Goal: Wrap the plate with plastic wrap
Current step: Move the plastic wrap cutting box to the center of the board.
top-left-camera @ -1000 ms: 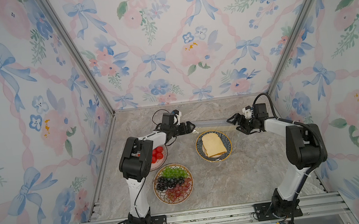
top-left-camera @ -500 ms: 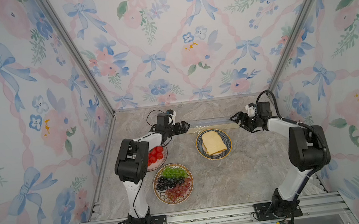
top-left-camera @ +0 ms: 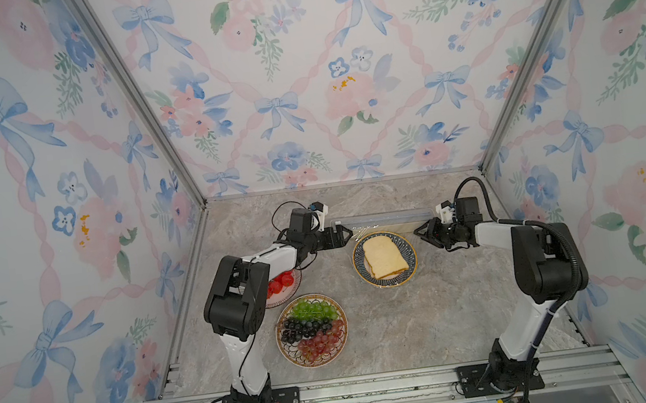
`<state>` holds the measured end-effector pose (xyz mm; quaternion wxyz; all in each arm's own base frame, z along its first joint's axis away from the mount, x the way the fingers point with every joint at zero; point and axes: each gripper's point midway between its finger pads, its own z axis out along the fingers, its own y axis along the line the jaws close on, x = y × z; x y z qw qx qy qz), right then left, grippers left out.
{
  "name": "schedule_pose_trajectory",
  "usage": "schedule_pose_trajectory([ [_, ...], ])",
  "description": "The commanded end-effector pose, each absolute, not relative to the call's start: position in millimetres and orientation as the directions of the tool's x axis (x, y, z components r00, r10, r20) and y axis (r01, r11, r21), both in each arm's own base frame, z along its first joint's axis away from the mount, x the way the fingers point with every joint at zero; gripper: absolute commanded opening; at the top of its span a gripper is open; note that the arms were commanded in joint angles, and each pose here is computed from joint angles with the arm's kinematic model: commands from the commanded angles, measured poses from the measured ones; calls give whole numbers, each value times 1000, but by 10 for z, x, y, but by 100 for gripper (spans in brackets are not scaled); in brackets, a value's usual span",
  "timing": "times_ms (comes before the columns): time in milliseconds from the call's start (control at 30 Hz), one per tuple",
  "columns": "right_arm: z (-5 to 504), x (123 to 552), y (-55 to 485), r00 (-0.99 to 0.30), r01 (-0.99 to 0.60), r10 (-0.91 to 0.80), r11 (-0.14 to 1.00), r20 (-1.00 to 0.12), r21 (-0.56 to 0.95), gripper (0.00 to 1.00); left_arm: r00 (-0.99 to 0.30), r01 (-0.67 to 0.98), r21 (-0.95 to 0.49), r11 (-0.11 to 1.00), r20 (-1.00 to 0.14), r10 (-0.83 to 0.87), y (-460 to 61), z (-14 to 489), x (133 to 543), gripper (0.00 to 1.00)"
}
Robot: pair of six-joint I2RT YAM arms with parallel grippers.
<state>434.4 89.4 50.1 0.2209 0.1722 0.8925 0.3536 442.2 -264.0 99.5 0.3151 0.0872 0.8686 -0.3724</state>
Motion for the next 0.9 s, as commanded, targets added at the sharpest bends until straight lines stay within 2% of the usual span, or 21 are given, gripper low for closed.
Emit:
schedule_pose_trajectory([
  [0, 371, 4242, 930, -852, 166, 460, 690, -249, 705, 17, -801, 392, -627, 674, -592, -86, -2787, 941, 4460, 93],
  [67, 320, 4178, 923, -857, 177, 456, 696, -238, 696, 6, -799, 390, -634, 668, -593, -96, -2815, 951, 4503, 93],
  [133, 265, 4116, 908, -861, 187, 453, 705, -231, 684, 0, -795, 389, -633, 670, -598, -103, -2819, 968, 4552, 93],
  [467, 100, 3908, 866, -879, 225, 433, 743, -197, 631, 0, -801, 379, -640, 668, -589, -110, -2872, 819, 4780, 92],
  [700, 102, 3829, 843, -885, 247, 429, 763, -182, 597, 0, -767, 392, -635, 665, -625, -144, -2900, 907, 5175, 91],
  [733, 90, 3818, 811, -883, 257, 433, 771, -183, 583, 1, -763, 392, -636, 664, -628, -151, -2901, 921, 5230, 91],
  [867, 166, 3827, 622, -857, 289, 468, 783, -217, 550, 18, -746, 376, -619, 689, -644, -171, -2793, 948, 5326, 90],
])
